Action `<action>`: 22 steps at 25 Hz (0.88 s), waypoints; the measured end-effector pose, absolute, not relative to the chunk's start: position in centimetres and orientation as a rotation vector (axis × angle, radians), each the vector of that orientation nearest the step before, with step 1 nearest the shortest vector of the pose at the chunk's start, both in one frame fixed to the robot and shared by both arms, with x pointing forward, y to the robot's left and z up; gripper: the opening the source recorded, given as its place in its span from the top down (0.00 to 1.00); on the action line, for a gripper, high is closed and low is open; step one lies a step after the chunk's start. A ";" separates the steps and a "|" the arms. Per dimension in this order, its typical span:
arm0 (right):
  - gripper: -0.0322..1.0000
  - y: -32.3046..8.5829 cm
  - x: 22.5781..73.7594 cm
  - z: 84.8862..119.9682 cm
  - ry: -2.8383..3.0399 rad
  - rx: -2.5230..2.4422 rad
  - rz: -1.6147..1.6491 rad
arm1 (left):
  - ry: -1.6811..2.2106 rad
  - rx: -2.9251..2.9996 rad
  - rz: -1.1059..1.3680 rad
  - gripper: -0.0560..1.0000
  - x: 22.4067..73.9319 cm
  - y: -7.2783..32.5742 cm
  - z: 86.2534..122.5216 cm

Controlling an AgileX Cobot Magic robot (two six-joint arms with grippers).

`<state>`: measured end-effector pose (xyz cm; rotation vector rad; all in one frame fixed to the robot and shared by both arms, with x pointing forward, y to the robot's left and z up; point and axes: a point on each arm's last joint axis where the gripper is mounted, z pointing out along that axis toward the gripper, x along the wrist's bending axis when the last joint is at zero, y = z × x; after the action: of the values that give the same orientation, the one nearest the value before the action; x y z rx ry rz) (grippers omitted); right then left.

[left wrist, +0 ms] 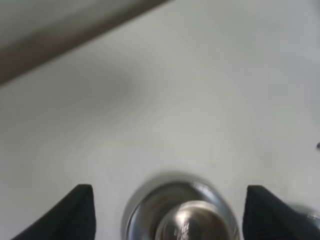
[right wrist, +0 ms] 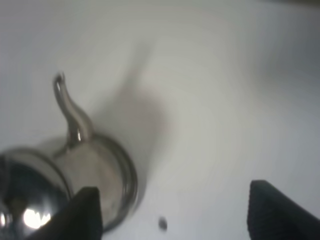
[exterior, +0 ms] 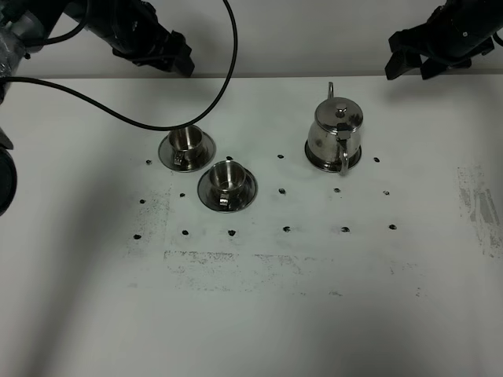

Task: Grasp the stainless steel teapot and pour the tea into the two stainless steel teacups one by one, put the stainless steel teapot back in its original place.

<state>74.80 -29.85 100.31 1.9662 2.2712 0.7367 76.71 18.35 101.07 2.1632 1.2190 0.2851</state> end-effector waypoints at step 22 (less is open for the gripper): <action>0.41 -30.6 61.1 106.2 1.913 1.806 0.778 | 1.264 1.961 0.720 0.41 61.8 23.6 108.9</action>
<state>61.09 -30.63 106.24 1.8064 1.9127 0.7779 61.85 23.57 108.85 1.9614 1.2638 0.7197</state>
